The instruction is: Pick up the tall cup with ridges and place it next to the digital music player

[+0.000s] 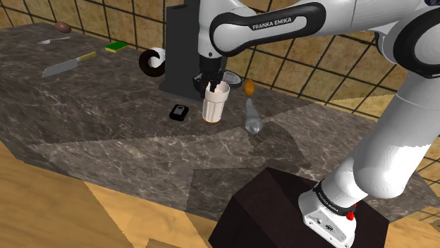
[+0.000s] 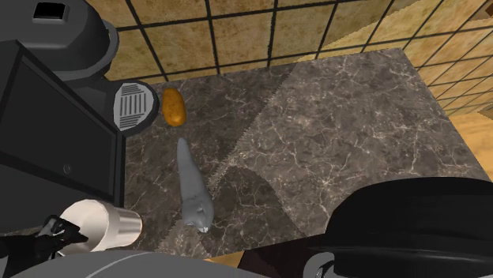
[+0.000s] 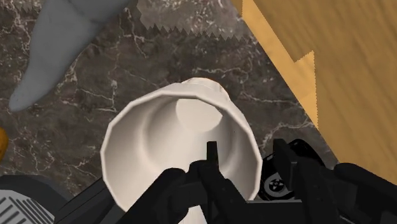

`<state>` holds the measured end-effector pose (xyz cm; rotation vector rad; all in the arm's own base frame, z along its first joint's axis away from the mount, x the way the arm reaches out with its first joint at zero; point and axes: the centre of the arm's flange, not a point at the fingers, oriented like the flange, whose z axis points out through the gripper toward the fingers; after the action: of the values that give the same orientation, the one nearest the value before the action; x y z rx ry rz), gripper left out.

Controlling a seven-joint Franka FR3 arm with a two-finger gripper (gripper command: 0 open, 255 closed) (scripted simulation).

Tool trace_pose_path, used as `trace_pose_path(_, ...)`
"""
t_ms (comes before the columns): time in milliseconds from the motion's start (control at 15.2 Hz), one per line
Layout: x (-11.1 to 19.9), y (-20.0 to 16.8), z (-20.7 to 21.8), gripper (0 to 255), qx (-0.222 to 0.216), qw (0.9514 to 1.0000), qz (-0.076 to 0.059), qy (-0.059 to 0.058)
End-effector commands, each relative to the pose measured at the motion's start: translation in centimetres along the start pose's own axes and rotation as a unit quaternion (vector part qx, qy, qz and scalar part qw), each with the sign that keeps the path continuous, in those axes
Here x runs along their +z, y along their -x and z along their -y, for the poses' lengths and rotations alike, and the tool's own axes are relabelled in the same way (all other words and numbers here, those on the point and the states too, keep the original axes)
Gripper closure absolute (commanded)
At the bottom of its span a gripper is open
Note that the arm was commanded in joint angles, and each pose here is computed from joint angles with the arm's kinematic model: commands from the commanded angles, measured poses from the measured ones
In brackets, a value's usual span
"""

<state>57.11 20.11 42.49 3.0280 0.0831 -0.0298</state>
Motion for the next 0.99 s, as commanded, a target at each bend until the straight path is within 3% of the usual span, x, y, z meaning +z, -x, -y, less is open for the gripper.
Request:
trace_pose_path(0,0.0,0.0,0.0,0,0.000,1.0000,0.000,0.000)
trace_pose_path(264,0.0,0.0,0.0,0,0.000,1.0000,0.000,0.000)
trace_pose_path(528,-5.0,0.0,0.0,0,0.000,1.0000,0.000,0.000)
trace_pose_path(924,-5.0,0.0,0.0,0,0.000,1.0000,0.000,0.000)
